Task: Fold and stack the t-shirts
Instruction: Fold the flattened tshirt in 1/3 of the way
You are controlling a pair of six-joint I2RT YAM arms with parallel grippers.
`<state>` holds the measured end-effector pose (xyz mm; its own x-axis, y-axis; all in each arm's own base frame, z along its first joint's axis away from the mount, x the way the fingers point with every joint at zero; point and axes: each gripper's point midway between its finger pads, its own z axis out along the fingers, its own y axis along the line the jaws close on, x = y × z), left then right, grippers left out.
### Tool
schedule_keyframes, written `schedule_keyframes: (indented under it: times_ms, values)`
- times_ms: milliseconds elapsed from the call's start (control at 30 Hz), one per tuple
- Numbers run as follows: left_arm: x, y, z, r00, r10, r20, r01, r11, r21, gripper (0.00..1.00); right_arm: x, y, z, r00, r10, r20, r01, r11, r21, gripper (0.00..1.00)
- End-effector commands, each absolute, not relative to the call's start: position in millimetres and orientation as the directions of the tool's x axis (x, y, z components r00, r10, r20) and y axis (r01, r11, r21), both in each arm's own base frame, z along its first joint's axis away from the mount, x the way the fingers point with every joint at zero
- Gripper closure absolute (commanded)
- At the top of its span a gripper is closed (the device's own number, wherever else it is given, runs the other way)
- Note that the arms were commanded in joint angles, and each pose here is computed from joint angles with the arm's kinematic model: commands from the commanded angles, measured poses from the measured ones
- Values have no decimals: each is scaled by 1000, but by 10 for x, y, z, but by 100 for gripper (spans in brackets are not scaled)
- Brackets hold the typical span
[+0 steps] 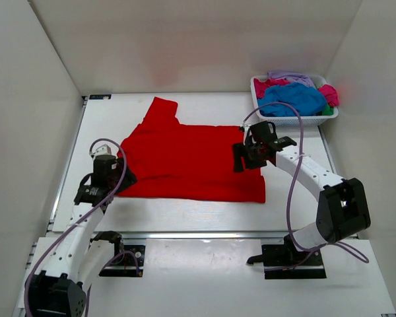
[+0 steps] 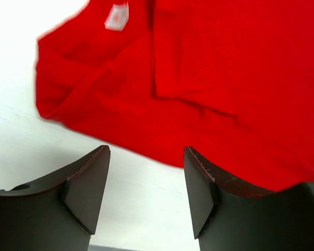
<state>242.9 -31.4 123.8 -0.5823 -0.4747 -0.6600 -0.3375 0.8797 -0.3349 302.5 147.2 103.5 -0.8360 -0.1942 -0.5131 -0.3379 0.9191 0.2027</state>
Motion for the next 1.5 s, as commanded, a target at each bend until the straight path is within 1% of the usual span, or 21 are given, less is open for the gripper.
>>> schedule_keyframes:
  times_ms: [0,133,167,233,333,367,433,533,567,600,733,833,867,967,1033,1100,1167,1300,1367,1400,1467]
  values:
    - [2482,-386,1160,-591,-479,-649,-347,877,-332,31,3255,1602,1176,-794,-179,-580,-344,920,188,40]
    - [2532,-456,1136,-603,-465,-649,-335,885,-322,31,3205,1645,1129,-802,-176,-571,-349,914,209,40]
    - [2544,-405,1106,-596,-468,-653,-346,883,-316,31,3222,1642,1144,-795,-168,-583,-347,915,208,40]
    - [2584,-353,1109,-590,-463,-662,-347,885,-310,31,3186,1620,1079,-806,-163,-569,-338,916,217,39]
    - [2637,-274,1065,-622,-423,-659,-360,902,-239,29,3157,1655,1079,-814,-154,-561,-335,913,235,39]
    - [2644,-262,1055,-646,-396,-653,-361,912,-196,29,3118,1677,1075,-819,-152,-553,-331,912,240,40]
    - [2572,-281,943,-718,-345,-605,-343,931,-124,29,3043,1741,1027,-827,-159,-539,-330,914,236,40]
    - [2509,-232,781,-752,-329,-571,-350,934,-78,34,2875,1880,952,-834,-147,-531,-329,906,266,40]
    - [2468,-184,713,-758,-335,-560,-362,930,-66,34,2809,1911,883,-845,-126,-519,-312,905,289,40]
    - [2444,-162,654,-753,-343,-561,-376,925,-61,35,2758,1943,828,-849,-122,-514,-313,900,304,39]
    - [2571,-142,606,-734,-342,-586,-388,920,-51,35,2624,1978,621,-870,-96,-483,-266,917,297,39]
    - [2694,-134,556,-735,-317,-599,-386,922,-14,36,2650,1904,566,-864,-40,-502,-202,941,271,40]
    - [2727,-151,555,-741,-294,-604,-373,928,6,38,2667,1887,537,-864,-23,-503,-184,945,272,40]
    - [2693,-67,302,-819,-243,-519,-352,928,121,42,2638,1789,382,-872,-9,-489,-152,955,254,40]
    - [2640,-35,178,-843,-242,-481,-349,926,146,50,2672,1754,310,-876,-9,-482,-137,963,233,40]
    - [2578,-12,110,-859,-242,-451,-342,927,152,54,2634,1735,227,-891,-17,-454,-131,966,221,39]
    - [2463,-26,40,-882,-240,-406,-326,932,157,57,2575,1652,123,-904,-30,-426,-115,978,173,40]
    - [2228,-72,66,-927,-194,-321,-260,949,179,58,2409,1565,62,-927,-36,-373,-96,985,145,40]
    - [2161,-96,105,-928,-190,-321,-257,949,180,60,2297,1487,50,-940,-26,-341,-76,988,134,40]
    - [2175,-127,141,-919,-191,-346,-260,951,166,62,2213,1444,19,-948,-26,-318,-71,989,131,39]
    - [2180,-161,167,-918,-178,-354,-250,953,172,63,2174,1406,59,-950,-11,-311,-59,988,145,39]
